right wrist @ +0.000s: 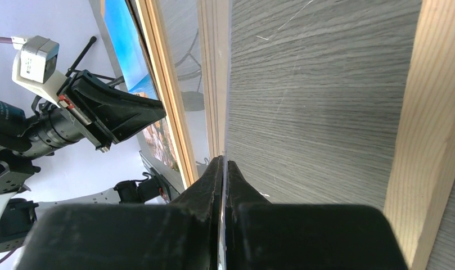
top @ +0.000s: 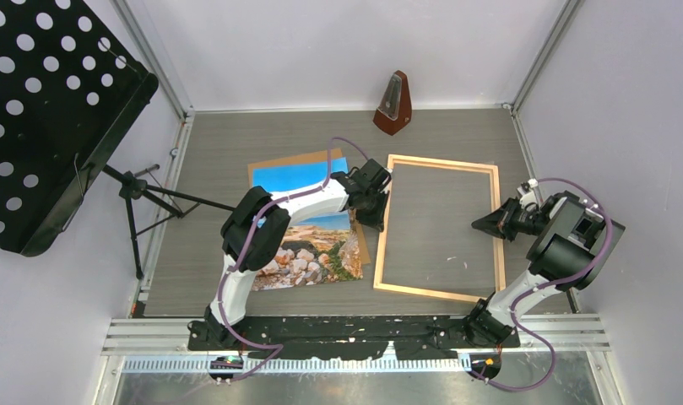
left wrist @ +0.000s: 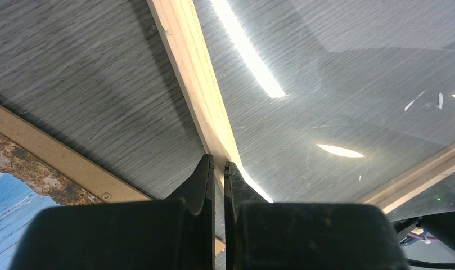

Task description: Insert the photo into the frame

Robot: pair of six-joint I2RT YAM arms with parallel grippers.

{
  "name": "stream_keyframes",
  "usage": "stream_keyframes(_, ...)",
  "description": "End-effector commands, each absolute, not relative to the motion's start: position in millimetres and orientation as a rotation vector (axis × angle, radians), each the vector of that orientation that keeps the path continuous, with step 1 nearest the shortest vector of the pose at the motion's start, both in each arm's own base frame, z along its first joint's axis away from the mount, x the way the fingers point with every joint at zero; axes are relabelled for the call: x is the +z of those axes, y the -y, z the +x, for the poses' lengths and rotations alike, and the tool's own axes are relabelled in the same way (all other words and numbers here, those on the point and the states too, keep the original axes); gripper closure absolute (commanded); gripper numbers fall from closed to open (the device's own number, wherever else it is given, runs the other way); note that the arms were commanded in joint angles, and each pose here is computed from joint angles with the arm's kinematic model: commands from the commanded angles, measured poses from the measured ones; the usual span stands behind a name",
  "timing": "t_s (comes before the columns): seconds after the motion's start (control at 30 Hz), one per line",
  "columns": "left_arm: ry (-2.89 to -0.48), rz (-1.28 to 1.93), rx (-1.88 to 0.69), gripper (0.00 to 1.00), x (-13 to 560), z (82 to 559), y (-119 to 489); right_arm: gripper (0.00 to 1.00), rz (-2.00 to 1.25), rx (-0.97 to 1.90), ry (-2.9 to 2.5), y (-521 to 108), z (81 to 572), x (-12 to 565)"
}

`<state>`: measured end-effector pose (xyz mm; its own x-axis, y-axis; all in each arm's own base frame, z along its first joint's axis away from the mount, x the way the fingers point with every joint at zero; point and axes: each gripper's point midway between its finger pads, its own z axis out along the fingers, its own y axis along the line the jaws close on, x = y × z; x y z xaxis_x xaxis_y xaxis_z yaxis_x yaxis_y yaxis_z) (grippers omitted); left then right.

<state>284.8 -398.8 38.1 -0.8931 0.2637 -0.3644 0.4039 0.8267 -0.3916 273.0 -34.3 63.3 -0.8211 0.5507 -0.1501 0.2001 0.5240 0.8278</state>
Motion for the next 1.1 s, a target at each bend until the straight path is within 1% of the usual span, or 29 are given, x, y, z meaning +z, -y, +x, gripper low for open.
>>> stream_keyframes(0.0,-2.710,0.560,-0.611,1.00,15.4,284.3,402.3,0.94,0.565,1.163,-2.368,36.0,279.5,64.3)
stream_keyframes(0.23,-2.707,0.561,-0.616,1.00,16.8,283.8,403.5,0.94,0.527,1.084,-2.386,40.4,282.1,63.3)
stream_keyframes(0.4,-2.703,0.566,-0.623,1.00,19.5,283.2,404.7,0.86,0.486,1.018,-2.399,42.8,286.2,67.0)
stream_keyframes(0.53,-2.707,0.558,-0.630,1.00,20.6,282.2,405.0,0.83,0.462,0.973,-2.419,42.6,289.0,67.4)
stream_keyframes(0.87,-2.713,0.535,-0.661,1.00,28.0,277.9,406.5,0.84,0.421,0.924,-2.446,38.3,298.8,69.3)
stream_keyframes(0.93,-2.713,0.530,-0.664,0.95,29.6,277.6,406.6,0.85,0.409,0.921,-2.450,38.1,301.5,69.4)
stream_keyframes(1.07,-2.716,0.518,-0.656,0.81,32.0,277.0,404.3,0.86,0.386,0.919,-2.456,38.6,306.4,68.0)
